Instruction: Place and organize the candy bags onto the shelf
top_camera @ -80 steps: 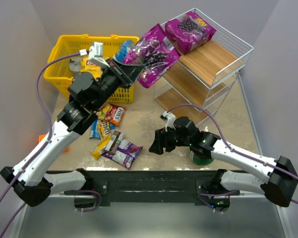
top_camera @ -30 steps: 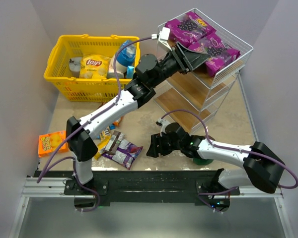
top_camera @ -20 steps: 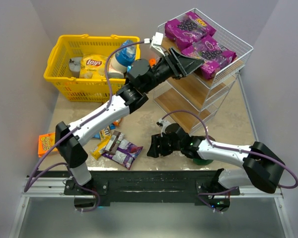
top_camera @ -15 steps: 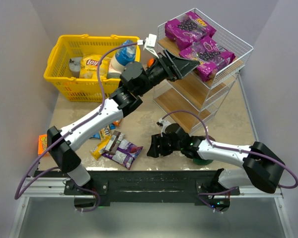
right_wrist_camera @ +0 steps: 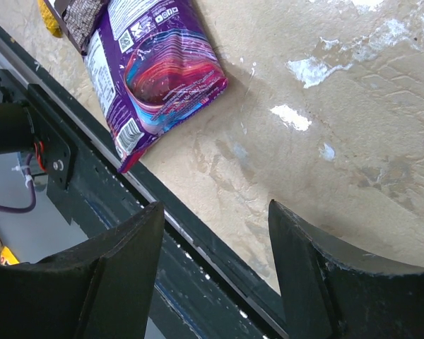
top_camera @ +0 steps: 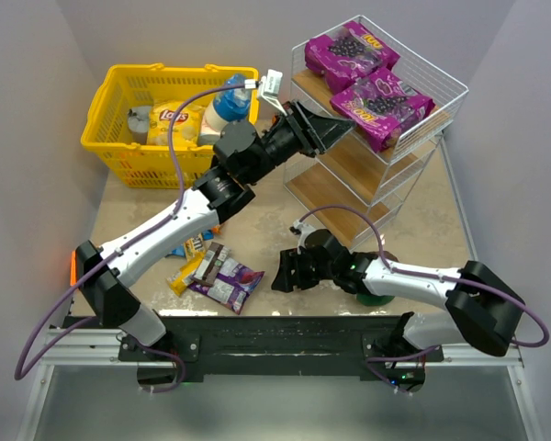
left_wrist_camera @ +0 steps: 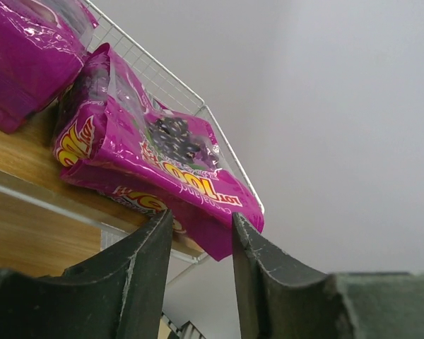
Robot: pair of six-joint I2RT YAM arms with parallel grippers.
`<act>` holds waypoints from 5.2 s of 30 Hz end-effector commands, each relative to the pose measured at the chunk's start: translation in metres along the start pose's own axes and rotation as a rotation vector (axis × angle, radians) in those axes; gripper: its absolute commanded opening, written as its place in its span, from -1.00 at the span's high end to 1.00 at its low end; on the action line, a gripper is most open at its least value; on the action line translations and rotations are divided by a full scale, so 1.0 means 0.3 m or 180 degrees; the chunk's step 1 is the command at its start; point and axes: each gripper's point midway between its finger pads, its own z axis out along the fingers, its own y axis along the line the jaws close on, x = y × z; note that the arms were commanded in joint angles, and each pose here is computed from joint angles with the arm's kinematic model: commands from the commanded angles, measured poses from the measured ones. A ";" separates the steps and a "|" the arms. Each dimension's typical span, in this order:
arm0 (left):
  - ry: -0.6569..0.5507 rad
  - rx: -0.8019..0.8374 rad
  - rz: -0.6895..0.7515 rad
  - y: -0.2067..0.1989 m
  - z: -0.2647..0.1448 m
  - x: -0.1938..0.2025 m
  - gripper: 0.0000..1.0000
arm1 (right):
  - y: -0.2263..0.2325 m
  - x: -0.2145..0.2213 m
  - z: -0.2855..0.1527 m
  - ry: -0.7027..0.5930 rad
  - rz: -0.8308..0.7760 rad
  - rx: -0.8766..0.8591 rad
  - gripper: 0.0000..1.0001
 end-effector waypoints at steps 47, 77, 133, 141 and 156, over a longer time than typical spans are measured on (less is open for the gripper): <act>-0.0457 0.0085 0.0993 -0.212 -0.262 -0.234 -0.54 | -0.023 -0.096 -0.040 -0.0442 0.0088 0.0307 -0.67; 0.0634 -0.3394 0.0884 0.632 -1.140 0.196 -0.99 | 0.145 -0.277 0.022 -0.0653 0.0085 0.0031 -0.83; 0.1142 -0.2582 0.0174 1.034 -0.912 0.380 -0.70 | 0.087 -0.244 0.078 -0.0435 -0.0236 0.0671 0.39; 0.1129 -0.3033 0.0372 1.160 -0.957 0.379 -0.70 | 0.135 -0.074 0.103 -0.0038 -0.0301 0.0474 0.56; 0.1612 -0.2580 0.0099 1.174 -0.926 0.525 -0.73 | -0.037 0.021 0.127 0.0003 -0.0019 0.1096 0.49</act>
